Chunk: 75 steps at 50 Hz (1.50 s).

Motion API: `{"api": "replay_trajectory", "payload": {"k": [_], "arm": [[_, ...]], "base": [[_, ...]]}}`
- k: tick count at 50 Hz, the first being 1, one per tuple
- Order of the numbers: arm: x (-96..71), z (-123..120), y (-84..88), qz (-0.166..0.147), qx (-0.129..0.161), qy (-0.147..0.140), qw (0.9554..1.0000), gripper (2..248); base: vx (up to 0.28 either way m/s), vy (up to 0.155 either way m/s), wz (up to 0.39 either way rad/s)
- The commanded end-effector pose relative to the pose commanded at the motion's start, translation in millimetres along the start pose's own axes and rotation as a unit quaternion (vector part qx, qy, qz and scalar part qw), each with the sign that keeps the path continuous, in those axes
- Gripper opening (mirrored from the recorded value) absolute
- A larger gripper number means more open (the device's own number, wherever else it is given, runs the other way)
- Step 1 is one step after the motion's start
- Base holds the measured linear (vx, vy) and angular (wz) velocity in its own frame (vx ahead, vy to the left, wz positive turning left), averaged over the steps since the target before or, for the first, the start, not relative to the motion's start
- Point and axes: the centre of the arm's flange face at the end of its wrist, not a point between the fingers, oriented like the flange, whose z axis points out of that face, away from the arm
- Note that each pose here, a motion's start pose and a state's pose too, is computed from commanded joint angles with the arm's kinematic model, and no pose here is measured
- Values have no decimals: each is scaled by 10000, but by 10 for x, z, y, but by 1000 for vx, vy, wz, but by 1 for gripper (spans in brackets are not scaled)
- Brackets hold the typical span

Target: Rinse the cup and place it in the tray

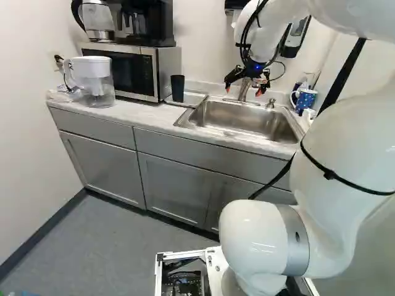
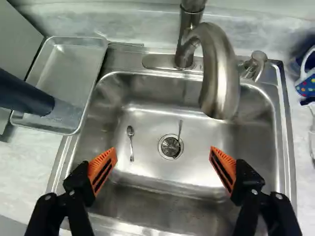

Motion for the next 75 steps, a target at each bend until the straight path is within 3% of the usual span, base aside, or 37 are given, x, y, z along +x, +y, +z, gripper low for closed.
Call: {"api": "replay_trajectory", "payload": {"k": [24,75], "arm": [[-218,-157,369,325,-227,30,9992,247],[-218,-157,369,325,-227,30,9992,247]], "base": [[0,0,0],[0,0,0]]}}
